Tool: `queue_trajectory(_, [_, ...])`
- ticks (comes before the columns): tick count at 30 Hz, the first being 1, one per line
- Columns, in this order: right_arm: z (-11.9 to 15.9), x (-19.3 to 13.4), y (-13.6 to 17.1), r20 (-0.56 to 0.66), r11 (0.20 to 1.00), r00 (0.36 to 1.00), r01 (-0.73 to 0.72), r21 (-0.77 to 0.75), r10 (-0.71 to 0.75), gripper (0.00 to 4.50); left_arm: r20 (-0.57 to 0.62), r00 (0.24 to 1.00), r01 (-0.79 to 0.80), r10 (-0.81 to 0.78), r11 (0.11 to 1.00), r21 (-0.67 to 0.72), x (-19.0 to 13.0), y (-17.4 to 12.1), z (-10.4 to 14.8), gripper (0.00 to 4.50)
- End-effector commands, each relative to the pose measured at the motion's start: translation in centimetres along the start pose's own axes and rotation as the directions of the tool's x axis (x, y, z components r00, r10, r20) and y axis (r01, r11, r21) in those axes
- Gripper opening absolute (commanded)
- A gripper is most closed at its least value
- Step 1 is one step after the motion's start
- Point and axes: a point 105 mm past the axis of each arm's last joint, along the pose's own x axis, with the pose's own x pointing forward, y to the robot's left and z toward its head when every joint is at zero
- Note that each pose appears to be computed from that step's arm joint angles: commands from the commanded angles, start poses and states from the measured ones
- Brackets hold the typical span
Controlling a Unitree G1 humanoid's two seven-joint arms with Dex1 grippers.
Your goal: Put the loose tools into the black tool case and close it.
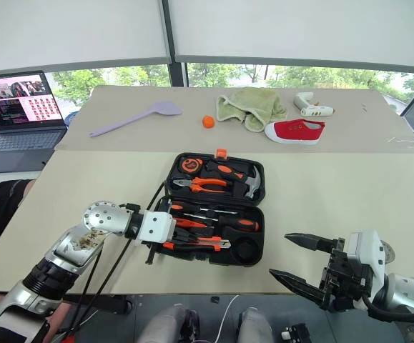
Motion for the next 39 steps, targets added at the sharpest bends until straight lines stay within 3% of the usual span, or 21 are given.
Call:
queue_trajectory(1, [0.7, 0.2, 0.0, 0.024, 0.999, 1.0, -0.002, -0.045, 0.003, 4.5, -0.078, 0.995, 0.05, -0.06, 0.992, -0.115, 0.3, -1.8, -2.7, 0.03])
queue_trajectory(5, [0.7, 0.2, 0.0, 0.024, 0.999, 1.0, -0.001, -0.044, 0.002, 4.5, -0.051, 0.998, 0.027, -0.032, 0.994, -0.11, 0.2, -1.3, -2.2, 0.03])
queue_trajectory(16, [0.7, 0.1, -0.2, 0.028, 0.999, 0.999, 0.017, -0.046, -0.015, 4.5, -0.189, 0.975, 0.101, -0.12, 0.989, -0.106, -2.9, -3.3, -4.9, 0.03])
queue_trajectory(20, [0.7, 0.2, -0.2, 0.029, 0.999, 0.999, 0.016, -0.046, -0.015, 4.5, -0.165, 0.981, 0.09, -0.104, 0.992, -0.092, -2.4, -2.8, -4.3, 0.03])
queue_trajectory(23, [0.7, 0.1, -0.2, 0.03, 0.999, 0.999, 0.018, -0.046, -0.016, 4.5, -0.074, 0.993, 0.083, -0.091, 0.991, -0.107, -1.9, -2.8, -2.9, 0.03])
queue_trajectory(31, [1.4, -0.8, -0.5, 0.052, 0.998, 0.998, 0.05, -0.05, -0.047, 4.5, 0.226, 0.962, -0.098, 0.155, 0.964, -0.245, -4.7, 0.5, 1.4, 0.03])
queue_trajectory(34, [2.0, -2.2, -1.0, 0.053, 0.993, 0.994, 0.096, -0.073, -0.093, 4.5, 0.349, 0.885, -0.195, 0.31, 0.925, -0.327, -7.8, 1.4, 2.8, 0.03])
queue_trajectory(36, [2.2, -4.0, -1.5, 0.04, 0.983, 0.987, 0.161, -0.09, -0.158, 4.5, 0.342, 0.815, -0.287, 0.467, 0.839, -0.462, -10.9, 1.6, 1.7, 0.03])
queue_trajectory(37, [2.1, -4.9, -1.6, 0.025, 0.978, 0.982, 0.188, -0.093, -0.187, 4.5, 0.318, 0.815, -0.292, 0.485, 0.817, -0.497, -11.6, 1.0, 1.0, 0.03])
queue_trajectory(39, [1.5, -6.9, -1.6, -0.013, 0.963, 0.969, 0.245, -0.11, -0.248, 4.5, 0.222, 0.853, -0.307, 0.473, 0.797, -0.52, -12.2, -1.1, -1.2, 0.54])
